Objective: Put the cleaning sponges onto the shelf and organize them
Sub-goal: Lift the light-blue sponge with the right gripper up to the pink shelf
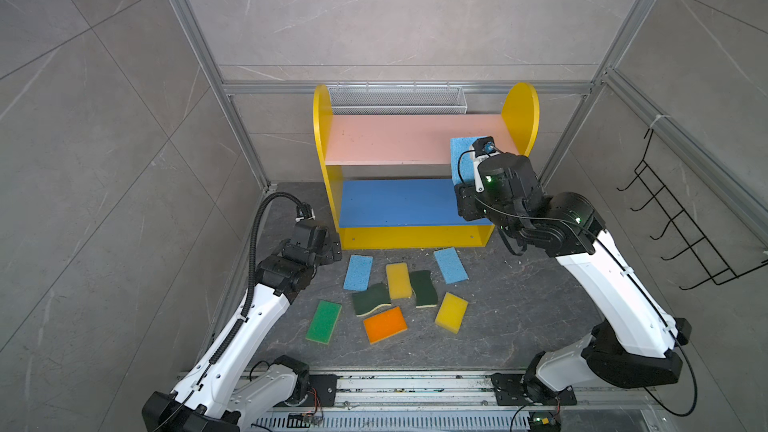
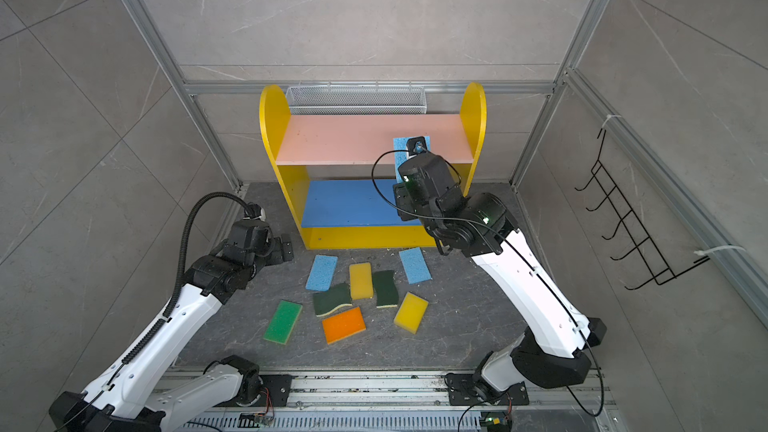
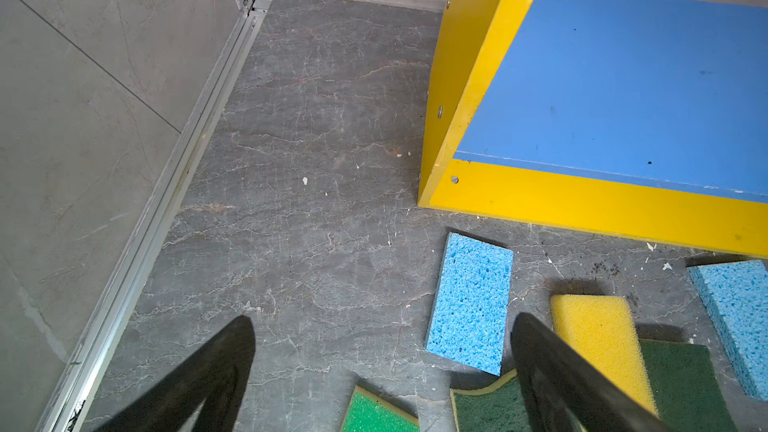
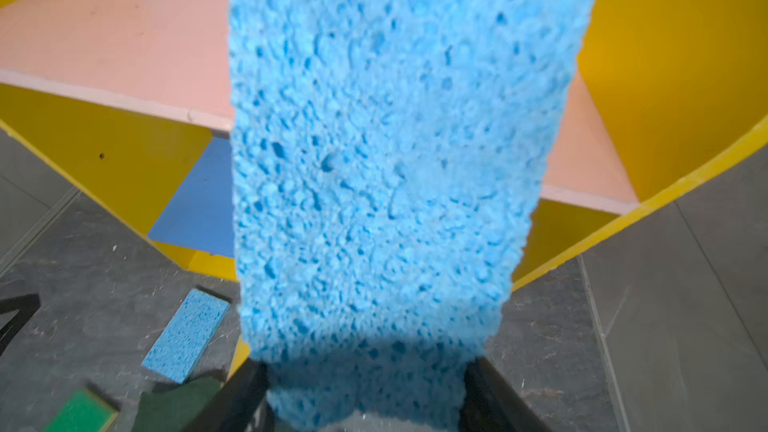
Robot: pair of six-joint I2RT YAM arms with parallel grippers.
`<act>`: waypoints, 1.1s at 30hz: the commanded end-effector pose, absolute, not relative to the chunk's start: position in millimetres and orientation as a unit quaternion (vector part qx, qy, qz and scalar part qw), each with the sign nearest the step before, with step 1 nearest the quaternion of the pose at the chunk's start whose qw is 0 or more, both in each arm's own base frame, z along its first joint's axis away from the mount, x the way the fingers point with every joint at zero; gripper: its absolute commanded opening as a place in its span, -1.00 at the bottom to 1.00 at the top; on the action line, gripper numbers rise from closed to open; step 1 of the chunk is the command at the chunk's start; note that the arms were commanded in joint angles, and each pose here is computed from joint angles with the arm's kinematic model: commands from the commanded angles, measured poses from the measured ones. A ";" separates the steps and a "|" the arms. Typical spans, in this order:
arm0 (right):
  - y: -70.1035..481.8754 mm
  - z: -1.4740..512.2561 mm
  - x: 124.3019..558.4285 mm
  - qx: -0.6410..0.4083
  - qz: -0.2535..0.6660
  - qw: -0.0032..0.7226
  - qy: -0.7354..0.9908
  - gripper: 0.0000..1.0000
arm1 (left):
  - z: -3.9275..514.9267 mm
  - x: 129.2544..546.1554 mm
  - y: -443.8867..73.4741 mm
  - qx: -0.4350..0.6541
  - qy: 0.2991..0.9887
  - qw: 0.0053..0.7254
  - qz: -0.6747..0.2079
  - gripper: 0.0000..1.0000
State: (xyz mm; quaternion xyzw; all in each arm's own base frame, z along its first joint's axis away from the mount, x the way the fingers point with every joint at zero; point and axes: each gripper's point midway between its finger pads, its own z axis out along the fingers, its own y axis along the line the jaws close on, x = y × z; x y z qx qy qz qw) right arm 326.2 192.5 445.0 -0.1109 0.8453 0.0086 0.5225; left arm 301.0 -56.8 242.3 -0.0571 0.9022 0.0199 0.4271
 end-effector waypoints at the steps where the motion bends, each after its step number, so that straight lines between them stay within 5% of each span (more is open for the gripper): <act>1: 200.8 460.0 345.9 -0.124 0.020 0.538 0.833 0.29 | 265.2 302.8 -54.9 -0.060 0.890 0.452 0.021 0.96; 20: 171.0 453.3 441.5 -0.086 -0.001 0.537 0.839 0.31 | 276.9 300.5 -63.5 -0.070 0.883 0.463 -0.014 0.96; 33: 165.8 440.3 462.1 -0.076 -0.009 0.531 0.844 0.33 | 268.3 304.4 -66.7 -0.072 0.889 0.452 -0.011 0.96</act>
